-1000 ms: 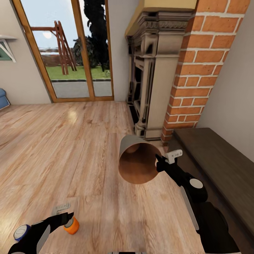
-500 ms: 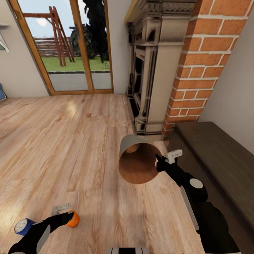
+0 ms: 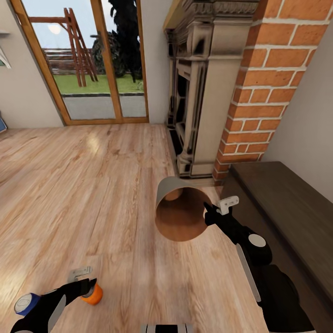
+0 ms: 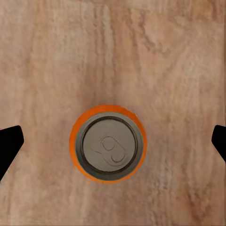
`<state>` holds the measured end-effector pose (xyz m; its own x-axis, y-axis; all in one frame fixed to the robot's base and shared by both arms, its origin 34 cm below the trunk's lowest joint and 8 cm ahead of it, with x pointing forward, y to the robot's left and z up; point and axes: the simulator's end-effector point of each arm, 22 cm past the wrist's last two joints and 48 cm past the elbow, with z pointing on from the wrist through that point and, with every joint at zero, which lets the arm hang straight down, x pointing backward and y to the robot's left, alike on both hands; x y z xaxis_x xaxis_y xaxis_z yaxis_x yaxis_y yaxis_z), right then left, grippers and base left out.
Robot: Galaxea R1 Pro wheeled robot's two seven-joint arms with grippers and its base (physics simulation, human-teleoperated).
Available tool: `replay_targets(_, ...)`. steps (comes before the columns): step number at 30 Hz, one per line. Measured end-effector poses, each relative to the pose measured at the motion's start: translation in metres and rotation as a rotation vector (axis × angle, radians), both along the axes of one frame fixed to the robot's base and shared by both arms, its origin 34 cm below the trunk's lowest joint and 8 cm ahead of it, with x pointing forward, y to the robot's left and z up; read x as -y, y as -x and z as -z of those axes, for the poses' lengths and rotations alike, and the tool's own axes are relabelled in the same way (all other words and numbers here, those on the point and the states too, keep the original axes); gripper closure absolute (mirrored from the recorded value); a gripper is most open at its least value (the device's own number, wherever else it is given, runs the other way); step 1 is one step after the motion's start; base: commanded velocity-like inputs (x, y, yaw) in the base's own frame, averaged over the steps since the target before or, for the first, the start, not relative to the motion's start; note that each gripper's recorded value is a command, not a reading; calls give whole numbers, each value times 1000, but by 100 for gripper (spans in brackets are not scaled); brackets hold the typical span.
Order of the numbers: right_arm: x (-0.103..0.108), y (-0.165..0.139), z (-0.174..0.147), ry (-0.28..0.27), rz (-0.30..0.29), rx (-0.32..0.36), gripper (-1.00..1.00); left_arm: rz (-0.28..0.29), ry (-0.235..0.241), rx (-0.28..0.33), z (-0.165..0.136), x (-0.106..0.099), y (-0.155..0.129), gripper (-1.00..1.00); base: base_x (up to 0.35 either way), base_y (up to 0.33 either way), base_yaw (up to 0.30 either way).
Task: Put the three can of soda from the living room inside the tash can in the kitchen.
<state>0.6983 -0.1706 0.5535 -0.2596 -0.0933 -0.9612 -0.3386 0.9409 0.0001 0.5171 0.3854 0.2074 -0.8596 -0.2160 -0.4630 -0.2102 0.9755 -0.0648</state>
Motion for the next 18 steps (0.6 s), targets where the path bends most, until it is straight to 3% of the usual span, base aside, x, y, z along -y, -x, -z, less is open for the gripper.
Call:
replay_targets(6,0,0,0,1,0,0,100,0,-2,9,-1,0,-2,-100,189,0,0)
replay_targets(18,0,-1,11,2,0,-17,100,0,-3,-3,6,-1,2,-100,20,0,0)
